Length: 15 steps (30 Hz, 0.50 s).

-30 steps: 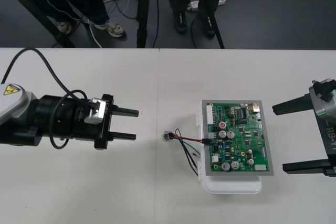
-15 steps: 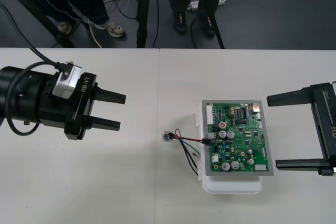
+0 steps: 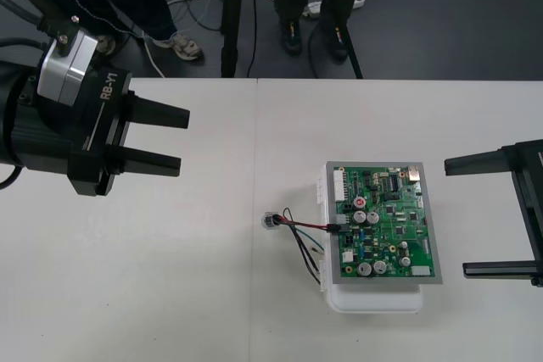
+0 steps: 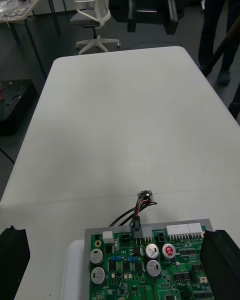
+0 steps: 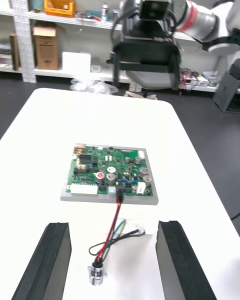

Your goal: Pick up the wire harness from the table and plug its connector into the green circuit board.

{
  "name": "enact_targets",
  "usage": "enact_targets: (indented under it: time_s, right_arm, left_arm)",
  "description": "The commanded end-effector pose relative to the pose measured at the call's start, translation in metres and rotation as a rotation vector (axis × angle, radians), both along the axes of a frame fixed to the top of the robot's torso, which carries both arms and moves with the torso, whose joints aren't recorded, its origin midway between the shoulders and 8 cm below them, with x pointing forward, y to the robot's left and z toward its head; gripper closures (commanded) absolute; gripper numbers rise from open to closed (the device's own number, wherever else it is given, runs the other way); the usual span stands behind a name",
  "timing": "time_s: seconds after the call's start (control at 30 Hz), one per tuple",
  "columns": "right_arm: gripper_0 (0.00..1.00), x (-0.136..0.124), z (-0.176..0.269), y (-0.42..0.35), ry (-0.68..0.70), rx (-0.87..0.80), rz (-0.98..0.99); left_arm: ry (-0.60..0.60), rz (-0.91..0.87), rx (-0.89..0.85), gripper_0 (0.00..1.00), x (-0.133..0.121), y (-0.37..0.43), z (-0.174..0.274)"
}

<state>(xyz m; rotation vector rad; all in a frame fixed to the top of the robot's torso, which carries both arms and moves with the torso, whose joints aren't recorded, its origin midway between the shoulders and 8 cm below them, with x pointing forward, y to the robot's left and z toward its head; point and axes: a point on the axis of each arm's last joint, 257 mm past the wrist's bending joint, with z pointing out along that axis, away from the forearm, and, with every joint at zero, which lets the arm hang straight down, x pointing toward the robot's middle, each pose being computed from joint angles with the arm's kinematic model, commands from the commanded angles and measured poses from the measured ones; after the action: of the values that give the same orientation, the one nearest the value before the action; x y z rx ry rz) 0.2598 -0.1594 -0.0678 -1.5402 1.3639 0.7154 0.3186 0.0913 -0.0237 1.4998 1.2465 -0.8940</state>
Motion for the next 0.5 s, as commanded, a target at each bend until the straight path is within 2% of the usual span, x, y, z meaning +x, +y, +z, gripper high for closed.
enact_targets:
  time_s: [0.03, 0.5]
  right_arm:
    - [0.00, -0.0032, 0.0071, -0.0074, -0.031, 0.044, 0.011]
    - [0.00, -0.0070, 0.0168, -0.0041, -0.033, 0.068, 0.039]
  left_arm:
    - [-0.098, 0.061, -0.013, 0.50, 0.0172, 0.0014, 0.0326]
    - [-0.105, 0.086, -0.014, 0.50, 0.0236, 0.0030, 0.0337]
